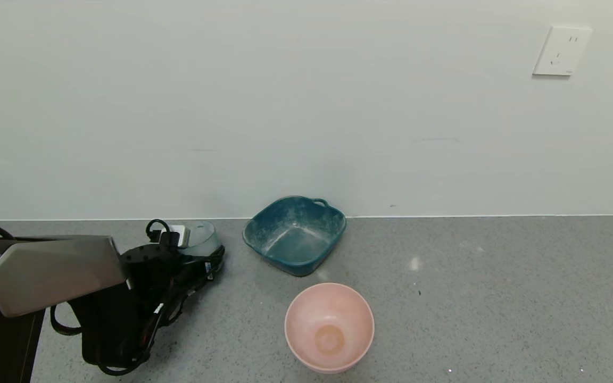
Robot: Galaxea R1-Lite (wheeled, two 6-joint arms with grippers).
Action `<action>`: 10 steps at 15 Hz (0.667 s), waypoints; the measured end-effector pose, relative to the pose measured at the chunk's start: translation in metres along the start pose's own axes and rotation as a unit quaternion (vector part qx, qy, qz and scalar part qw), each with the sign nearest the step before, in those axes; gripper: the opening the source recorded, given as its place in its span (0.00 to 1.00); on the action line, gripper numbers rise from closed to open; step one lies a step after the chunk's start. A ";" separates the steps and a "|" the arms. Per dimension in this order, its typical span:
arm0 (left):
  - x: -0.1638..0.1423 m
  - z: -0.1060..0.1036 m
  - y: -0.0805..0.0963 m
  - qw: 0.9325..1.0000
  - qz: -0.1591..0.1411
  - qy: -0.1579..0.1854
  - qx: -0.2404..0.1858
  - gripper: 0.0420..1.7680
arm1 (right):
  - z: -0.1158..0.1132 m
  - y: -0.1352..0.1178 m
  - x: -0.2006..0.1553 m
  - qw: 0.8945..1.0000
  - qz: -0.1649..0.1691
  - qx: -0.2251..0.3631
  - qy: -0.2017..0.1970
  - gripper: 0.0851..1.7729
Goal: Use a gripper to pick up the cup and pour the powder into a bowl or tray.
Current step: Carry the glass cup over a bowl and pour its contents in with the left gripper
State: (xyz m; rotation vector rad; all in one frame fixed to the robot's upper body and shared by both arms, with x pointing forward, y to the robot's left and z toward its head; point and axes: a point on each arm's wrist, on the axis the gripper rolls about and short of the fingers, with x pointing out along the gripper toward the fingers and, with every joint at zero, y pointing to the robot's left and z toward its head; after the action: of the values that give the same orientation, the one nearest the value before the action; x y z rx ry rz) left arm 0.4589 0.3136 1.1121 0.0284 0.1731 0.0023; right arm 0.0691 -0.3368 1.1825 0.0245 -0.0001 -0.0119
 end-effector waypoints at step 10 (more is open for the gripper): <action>-0.007 0.009 0.000 1.000 0.000 0.014 0.001 0.74 | 0.000 0.000 0.000 1.000 0.000 0.000 0.000 0.96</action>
State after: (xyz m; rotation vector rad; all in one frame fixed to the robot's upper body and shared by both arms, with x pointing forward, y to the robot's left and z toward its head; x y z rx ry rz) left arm 0.4533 0.3136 1.1226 0.0308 0.2007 0.0015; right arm 0.0691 -0.3368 1.1825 0.0245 0.0003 -0.0123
